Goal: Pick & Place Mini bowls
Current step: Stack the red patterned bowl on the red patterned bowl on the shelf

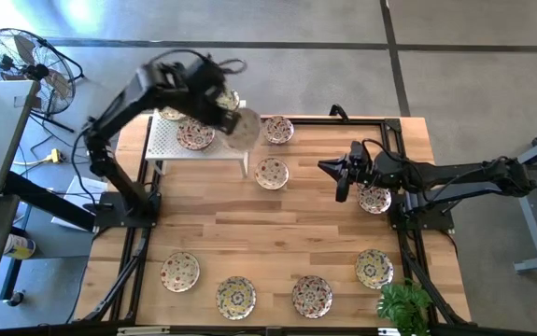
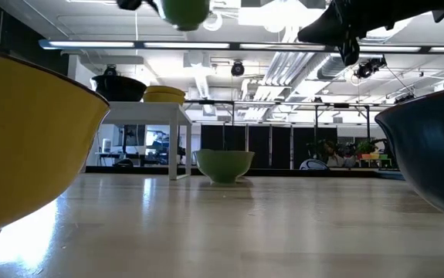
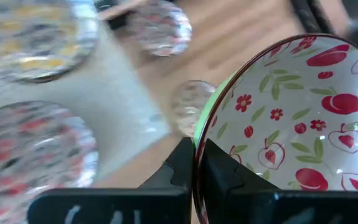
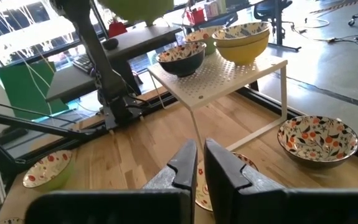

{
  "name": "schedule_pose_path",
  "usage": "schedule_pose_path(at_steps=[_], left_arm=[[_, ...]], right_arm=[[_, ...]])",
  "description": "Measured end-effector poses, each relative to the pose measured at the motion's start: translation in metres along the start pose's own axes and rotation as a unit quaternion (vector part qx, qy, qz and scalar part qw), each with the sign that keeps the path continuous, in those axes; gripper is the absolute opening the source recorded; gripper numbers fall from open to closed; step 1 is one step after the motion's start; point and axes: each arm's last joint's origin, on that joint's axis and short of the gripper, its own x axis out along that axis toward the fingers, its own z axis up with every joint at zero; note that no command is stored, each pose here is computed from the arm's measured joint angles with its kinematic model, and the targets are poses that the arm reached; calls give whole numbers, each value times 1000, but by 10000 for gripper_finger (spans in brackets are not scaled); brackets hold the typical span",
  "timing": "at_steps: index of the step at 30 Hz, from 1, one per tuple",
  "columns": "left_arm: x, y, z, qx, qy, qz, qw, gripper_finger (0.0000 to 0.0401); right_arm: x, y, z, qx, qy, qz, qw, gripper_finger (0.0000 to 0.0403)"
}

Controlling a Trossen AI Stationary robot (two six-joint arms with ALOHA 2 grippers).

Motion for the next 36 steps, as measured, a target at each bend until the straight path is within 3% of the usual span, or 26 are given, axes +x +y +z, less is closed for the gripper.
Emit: schedule_pose_path(at_steps=[5, 12, 20, 25, 27, 30, 36], left_arm=[[-16, 40, 11, -73, -25, 57, 995, 7], [-38, 93, 27, -130, -77, 92, 984, 4], [-23, 135, 30, -195, -50, 151, 968, 4], [-15, 158, 10, -286, -47, 196, 937, 4], [-16, 162, 8, -303, -90, 177, 932, 4], [-22, 167, 7, -358, -160, 136, 910, 4], [-6, 178, 1, -468, -153, 141, 859, 4]], right_arm=[[0, 0, 0, 0, 0, 0, 1000, 17], [0, 0, 0, 0, 0, 0, 1000, 20], [0, 0, 0, 0, 0, 0, 1000, 17], [0, 0, 0, 0, 0, 0, 1000, 17], [0, 0, 0, 0, 0, 0, 1000, 17], [0, 0, 0, 0, 0, 0, 1000, 16], [0, 0, 0, 0, 0, 0, 1000, 16]])
